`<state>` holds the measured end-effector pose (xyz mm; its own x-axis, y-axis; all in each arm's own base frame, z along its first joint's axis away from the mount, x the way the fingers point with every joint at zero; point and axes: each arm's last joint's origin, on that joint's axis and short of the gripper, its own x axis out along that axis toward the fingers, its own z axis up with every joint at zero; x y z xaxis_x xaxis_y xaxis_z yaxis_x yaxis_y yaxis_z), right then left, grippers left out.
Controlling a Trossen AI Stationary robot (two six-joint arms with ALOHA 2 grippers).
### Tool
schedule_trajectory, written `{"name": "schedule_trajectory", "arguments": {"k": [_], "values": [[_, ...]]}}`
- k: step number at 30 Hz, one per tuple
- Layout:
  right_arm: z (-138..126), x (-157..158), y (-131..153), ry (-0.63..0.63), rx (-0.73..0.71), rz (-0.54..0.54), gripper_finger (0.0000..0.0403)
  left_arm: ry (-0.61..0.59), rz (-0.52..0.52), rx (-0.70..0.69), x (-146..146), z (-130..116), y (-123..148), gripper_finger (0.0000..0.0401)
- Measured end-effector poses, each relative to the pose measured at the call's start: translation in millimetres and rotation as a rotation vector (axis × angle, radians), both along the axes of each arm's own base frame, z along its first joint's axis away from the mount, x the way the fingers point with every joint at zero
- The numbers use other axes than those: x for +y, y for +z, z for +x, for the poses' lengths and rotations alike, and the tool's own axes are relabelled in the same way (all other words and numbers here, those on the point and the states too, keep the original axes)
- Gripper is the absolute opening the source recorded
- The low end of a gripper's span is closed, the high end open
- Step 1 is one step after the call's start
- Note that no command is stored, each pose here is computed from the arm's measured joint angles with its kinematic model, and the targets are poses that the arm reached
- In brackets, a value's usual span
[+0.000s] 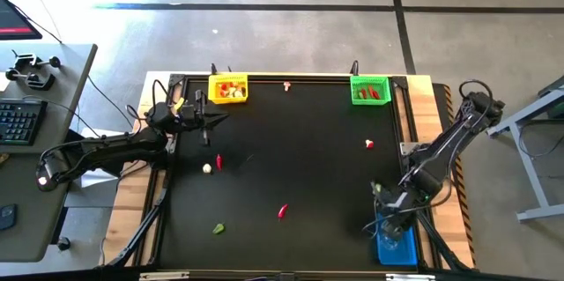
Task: Sort produce into baskets
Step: Put the green bell pepper into the blue bin
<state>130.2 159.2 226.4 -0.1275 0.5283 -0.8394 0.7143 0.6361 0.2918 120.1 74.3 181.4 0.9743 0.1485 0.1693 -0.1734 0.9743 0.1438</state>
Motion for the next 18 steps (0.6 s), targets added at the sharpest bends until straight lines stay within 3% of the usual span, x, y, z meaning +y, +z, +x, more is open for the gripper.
{"name": "schedule_trajectory", "arguments": {"k": [9,18], "values": [[-1,-1,-6,0.023,0.037,-0.047,0.0007,-0.001,-0.005,0.0,0,0,0,0.0],[18,8,-39,0.084,0.183,-0.066,0.0007,0.003,0.017,0.003,0,0,0,0.0]]}}
